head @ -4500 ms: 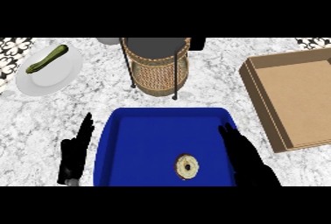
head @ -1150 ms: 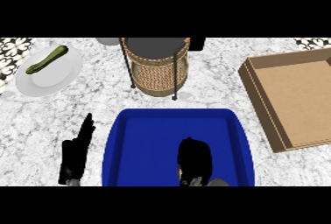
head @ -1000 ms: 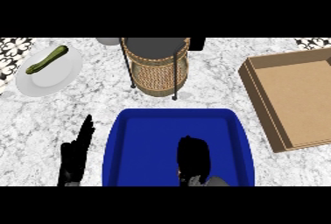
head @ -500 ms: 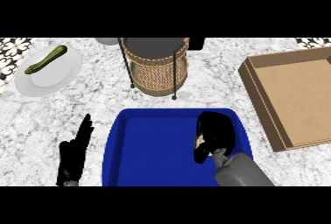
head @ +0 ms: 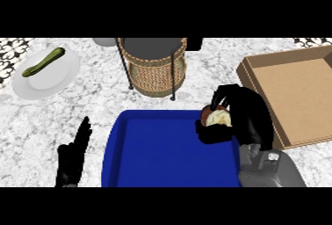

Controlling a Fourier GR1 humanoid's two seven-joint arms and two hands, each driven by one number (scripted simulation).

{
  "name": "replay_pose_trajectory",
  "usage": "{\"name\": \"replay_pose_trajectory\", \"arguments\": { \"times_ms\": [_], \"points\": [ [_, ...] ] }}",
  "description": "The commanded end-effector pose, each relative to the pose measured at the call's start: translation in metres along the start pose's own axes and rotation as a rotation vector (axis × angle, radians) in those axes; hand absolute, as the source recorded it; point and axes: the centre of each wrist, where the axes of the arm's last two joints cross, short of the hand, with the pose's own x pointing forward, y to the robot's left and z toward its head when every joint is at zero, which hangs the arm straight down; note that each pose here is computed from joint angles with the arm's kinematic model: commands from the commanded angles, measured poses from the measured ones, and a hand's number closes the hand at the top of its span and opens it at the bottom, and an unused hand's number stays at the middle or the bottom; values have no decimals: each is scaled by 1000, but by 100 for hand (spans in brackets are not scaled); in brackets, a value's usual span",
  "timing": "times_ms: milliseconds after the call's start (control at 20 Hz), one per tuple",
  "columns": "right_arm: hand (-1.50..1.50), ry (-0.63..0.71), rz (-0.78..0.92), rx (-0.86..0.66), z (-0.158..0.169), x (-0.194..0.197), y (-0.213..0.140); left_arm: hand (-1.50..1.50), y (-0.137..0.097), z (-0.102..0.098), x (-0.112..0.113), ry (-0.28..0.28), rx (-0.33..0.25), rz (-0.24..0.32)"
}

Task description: Pick the cupcake from the tray and place it in the tiered basket

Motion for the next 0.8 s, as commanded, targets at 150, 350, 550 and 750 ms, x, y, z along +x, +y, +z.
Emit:
{"name": "replay_pose_trajectory", "arguments": {
  "times_ms": [150,350,550,750],
  "points": [
    [150,-135,14,-241,43,36,-91,0,-9,8,0,-5,3,0],
    [150,-144,10,-247,46,74,-114,0,-14,13,2,-2,-17,-2],
    [150,-138,-10,-265,16,95,-113,0,0,-7,13,-12,-20,1],
    [150,-113,-15,-266,-4,111,-114,0,-2,-5,16,-13,-24,-12]
  ]
}}
